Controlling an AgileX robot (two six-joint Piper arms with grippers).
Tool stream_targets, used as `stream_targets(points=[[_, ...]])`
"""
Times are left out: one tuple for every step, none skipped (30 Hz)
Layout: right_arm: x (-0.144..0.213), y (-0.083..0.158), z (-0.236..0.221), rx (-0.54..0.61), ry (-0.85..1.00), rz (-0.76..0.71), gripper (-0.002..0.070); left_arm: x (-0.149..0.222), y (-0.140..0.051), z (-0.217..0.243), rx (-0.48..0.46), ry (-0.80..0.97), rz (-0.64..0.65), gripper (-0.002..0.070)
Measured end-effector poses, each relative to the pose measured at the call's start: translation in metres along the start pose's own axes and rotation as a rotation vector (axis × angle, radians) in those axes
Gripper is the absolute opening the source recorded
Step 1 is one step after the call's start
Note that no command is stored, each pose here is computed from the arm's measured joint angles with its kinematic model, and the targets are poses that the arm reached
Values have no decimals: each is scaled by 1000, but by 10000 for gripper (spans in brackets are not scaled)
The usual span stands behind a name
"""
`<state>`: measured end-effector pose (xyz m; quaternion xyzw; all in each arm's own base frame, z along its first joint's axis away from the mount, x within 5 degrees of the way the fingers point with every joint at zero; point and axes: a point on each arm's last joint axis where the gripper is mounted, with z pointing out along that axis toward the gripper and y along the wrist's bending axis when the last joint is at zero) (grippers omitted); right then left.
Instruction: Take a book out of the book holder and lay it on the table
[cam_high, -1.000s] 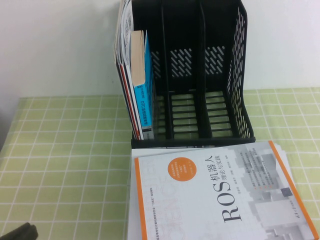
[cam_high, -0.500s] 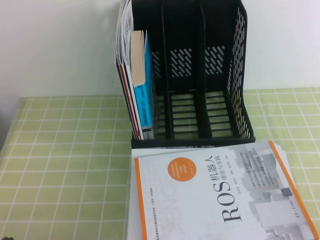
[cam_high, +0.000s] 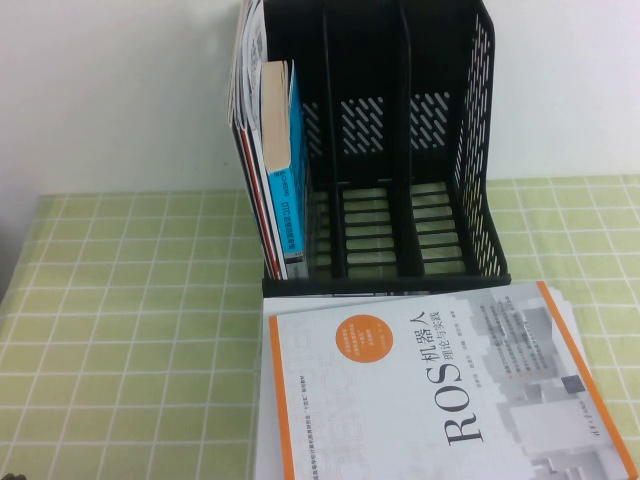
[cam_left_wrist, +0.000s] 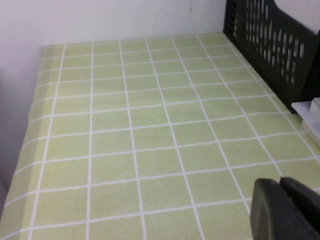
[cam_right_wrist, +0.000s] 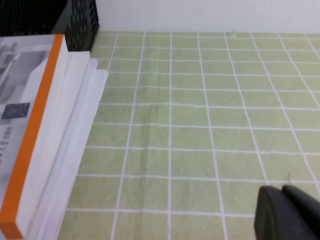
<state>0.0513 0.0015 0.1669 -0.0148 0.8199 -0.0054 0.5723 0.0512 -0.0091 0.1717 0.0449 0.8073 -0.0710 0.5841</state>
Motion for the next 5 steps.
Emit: stream_targets(points=[[0,0,0,0,0,0,-1,0,0,0,0,0,0,-1],[0,0,0,0,0,0,-1,0,0,0,0,0,0,-1],[0,0,0,0,0,0,-1,0,0,0,0,0,0,-1],[0,0,0,0,0,0,-1,0,0,0,0,0,1,-1],[0,0,0,0,0,0,-1,0,0,0,0,0,1,-1]])
